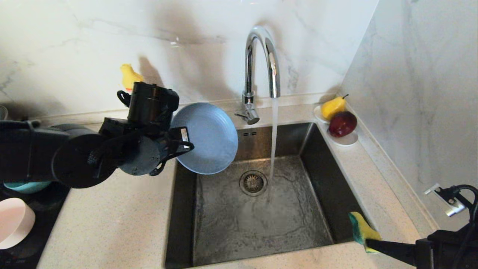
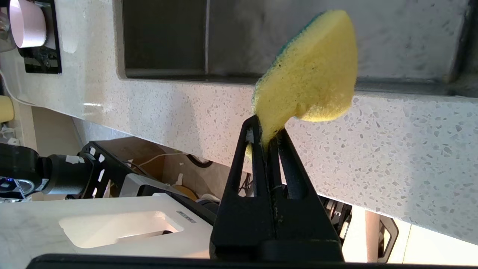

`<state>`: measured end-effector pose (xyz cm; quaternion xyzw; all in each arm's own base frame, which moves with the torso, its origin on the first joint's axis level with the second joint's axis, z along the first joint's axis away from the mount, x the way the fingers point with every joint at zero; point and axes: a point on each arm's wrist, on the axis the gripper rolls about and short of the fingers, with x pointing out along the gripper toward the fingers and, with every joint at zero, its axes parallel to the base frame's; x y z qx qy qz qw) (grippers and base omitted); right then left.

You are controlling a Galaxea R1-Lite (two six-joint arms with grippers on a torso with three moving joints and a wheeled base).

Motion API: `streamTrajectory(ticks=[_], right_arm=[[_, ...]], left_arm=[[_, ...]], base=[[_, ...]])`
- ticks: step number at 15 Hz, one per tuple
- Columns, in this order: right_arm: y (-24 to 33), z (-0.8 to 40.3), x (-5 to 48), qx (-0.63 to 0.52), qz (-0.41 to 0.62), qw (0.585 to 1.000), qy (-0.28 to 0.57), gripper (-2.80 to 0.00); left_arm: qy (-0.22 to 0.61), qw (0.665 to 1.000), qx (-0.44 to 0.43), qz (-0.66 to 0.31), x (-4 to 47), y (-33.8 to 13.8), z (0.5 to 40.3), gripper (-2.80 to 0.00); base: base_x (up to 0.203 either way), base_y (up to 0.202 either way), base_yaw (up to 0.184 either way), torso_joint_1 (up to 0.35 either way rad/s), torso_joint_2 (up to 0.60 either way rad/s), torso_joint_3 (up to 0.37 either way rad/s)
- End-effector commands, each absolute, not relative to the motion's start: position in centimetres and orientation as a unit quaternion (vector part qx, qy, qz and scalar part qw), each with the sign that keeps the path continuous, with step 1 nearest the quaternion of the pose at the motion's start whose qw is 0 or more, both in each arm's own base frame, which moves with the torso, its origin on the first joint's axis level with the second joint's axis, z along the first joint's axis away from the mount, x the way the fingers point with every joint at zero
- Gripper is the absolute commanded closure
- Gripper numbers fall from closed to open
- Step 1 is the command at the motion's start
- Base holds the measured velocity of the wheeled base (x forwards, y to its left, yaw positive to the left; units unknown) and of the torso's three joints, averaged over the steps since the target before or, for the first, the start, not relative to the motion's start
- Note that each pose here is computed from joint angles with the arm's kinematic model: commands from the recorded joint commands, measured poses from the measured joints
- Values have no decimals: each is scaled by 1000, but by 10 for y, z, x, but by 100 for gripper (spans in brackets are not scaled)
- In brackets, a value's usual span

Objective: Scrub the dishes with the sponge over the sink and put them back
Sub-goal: Wash the plate

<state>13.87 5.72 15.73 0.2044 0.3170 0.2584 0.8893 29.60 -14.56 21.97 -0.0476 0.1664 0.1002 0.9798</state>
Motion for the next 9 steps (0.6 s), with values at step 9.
streamTrajectory(ticks=[9], right_arm=[[58,155,141,206,257,887,324,0]], left_arm=[[60,996,-64,-8,268,-122,224,0]], base=[[0,0,0,0,0,0]])
